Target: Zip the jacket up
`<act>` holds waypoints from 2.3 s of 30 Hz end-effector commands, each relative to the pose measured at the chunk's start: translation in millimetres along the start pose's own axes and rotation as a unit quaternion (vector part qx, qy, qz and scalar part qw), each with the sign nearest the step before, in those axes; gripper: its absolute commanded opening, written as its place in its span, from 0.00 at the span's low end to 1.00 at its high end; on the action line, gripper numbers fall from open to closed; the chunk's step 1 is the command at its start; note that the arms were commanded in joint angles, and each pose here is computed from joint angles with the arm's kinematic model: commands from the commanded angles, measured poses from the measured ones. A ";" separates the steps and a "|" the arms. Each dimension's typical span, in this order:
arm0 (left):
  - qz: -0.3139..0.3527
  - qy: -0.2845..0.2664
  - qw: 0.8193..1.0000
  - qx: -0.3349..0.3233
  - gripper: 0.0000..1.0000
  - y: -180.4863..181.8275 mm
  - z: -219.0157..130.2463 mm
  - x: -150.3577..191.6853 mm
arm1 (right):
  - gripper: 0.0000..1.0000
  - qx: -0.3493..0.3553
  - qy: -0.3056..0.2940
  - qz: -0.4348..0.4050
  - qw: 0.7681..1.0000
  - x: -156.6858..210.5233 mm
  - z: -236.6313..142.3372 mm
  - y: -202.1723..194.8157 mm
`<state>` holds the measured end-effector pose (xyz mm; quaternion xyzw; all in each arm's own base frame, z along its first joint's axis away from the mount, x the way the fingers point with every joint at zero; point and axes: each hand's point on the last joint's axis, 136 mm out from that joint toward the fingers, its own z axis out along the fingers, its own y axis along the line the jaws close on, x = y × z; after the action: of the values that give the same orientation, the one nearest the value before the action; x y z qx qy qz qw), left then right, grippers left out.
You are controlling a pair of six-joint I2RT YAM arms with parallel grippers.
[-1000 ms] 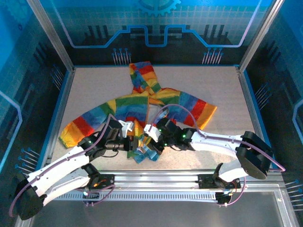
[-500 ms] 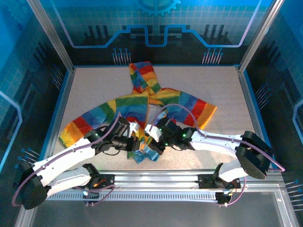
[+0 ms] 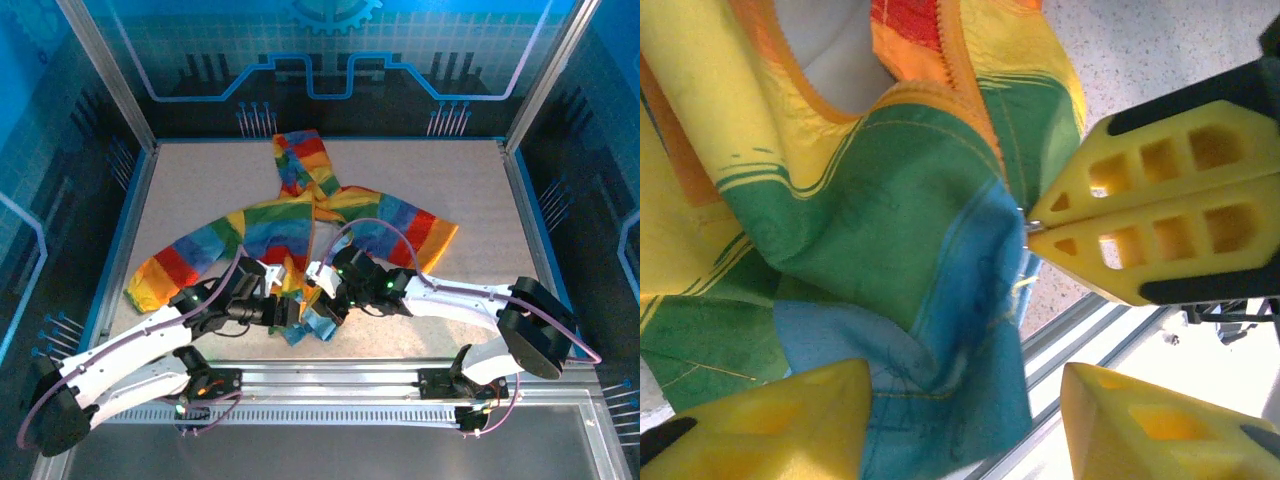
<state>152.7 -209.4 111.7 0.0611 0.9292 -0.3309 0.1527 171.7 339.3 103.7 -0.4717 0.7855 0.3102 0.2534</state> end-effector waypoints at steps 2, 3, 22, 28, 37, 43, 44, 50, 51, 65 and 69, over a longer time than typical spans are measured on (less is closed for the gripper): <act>-0.013 -0.014 1.000 0.013 0.53 -1.8 7.1 -3.6 | 0.00 -0.015 -0.004 -0.001 1.000 -2.0 1.9 2.7; -0.014 -0.014 1.000 0.018 0.52 -3.4 8.8 -4.2 | 0.00 -0.015 -0.005 -0.002 1.000 -2.6 1.6 3.1; -0.034 0.030 0.999 0.003 0.00 3.3 -9.2 21.9 | 0.00 0.105 0.031 0.028 0.994 2.2 1.0 -40.3; -0.040 0.033 0.999 0.001 0.00 4.6 -10.2 25.1 | 0.00 0.105 0.029 0.027 0.994 -4.6 3.9 -43.8; -0.047 0.036 0.998 -0.007 0.00 6.7 -13.4 27.3 | 0.00 0.126 0.026 0.035 0.991 -13.0 2.4 -56.5; -0.051 0.031 0.998 -0.011 0.00 10.2 -16.7 30.0 | 0.00 0.126 0.024 0.035 0.991 -17.1 1.6 -59.5; -0.052 0.030 0.998 -0.011 0.00 10.6 -17.1 30.2 | 0.00 0.116 0.022 0.030 0.993 -18.3 2.3 -55.9; -0.041 0.029 0.999 -0.012 0.00 11.1 -16.8 29.9 | 0.25 0.017 -0.022 -0.062 0.998 -28.4 -2.7 -16.2; -0.035 0.031 0.999 -0.013 0.00 10.6 -17.0 29.8 | 0.35 0.008 -0.023 -0.081 0.996 -29.1 -4.0 -12.8; 0.099 0.061 0.993 -0.030 0.00 -5.9 -26.0 14.6 | 0.63 -0.032 -0.052 -0.262 0.963 -43.5 7.8 -2.4; 0.116 0.054 0.991 -0.025 0.00 -9.8 -28.2 10.9 | 0.62 -0.043 -0.040 -0.260 0.964 -40.0 15.0 -5.0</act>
<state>136.3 -198.3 126.2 0.1456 0.9376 -0.2862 0.1335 191.6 366.0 119.7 -0.6419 0.6336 0.2791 0.3295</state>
